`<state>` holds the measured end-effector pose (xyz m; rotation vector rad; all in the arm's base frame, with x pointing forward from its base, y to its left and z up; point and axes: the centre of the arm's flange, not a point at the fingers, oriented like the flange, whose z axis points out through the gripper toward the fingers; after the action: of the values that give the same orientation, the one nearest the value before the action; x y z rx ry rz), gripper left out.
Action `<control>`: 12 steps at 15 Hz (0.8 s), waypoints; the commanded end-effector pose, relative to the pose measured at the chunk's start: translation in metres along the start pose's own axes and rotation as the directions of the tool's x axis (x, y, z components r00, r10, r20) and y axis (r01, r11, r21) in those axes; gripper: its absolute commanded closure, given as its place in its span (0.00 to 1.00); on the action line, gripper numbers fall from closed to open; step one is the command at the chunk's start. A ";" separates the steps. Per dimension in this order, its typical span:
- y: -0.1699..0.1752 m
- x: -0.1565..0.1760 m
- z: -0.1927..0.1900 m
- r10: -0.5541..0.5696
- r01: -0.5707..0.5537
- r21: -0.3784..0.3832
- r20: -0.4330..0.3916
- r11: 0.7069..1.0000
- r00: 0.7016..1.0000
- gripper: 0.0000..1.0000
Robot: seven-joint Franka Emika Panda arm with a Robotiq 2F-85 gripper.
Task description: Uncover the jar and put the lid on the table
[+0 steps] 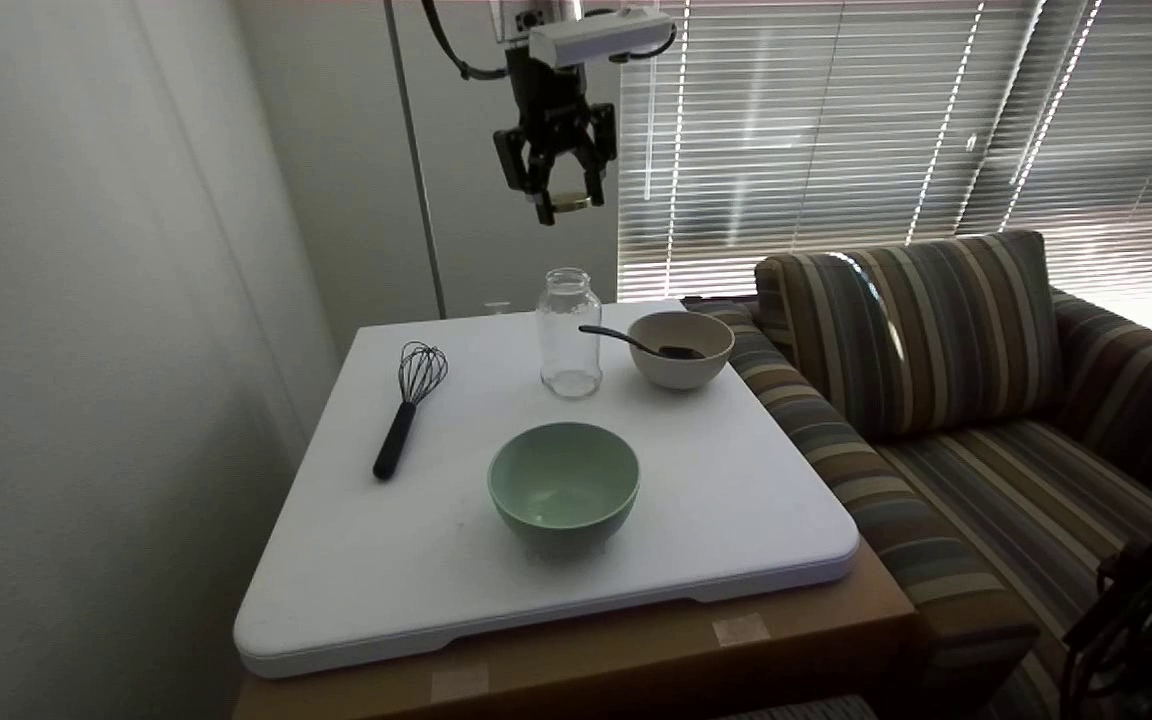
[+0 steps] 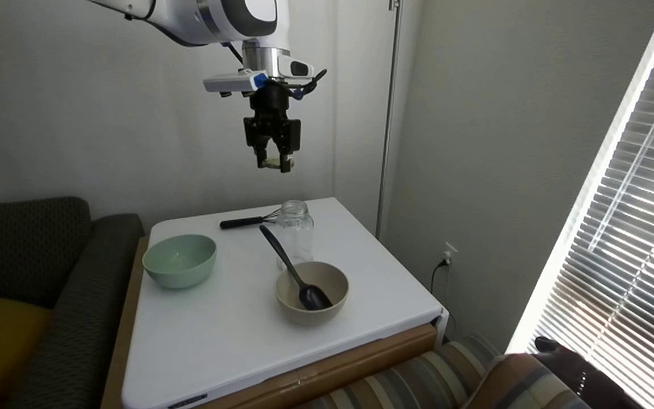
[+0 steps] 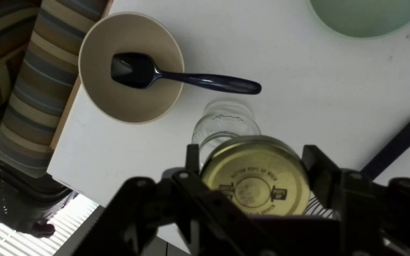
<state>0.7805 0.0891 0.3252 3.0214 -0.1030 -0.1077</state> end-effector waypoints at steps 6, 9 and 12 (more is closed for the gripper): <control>0.008 -0.045 0.069 0.092 -0.093 -0.003 0.147 0.996 0.985 0.53; 0.006 -0.069 0.101 0.145 -0.133 -0.062 0.265 0.989 0.953 0.53; 0.011 -0.093 0.133 0.178 -0.158 -0.083 0.370 0.984 0.912 0.53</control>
<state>0.7371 0.0810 0.2116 2.9068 -0.3333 -0.5119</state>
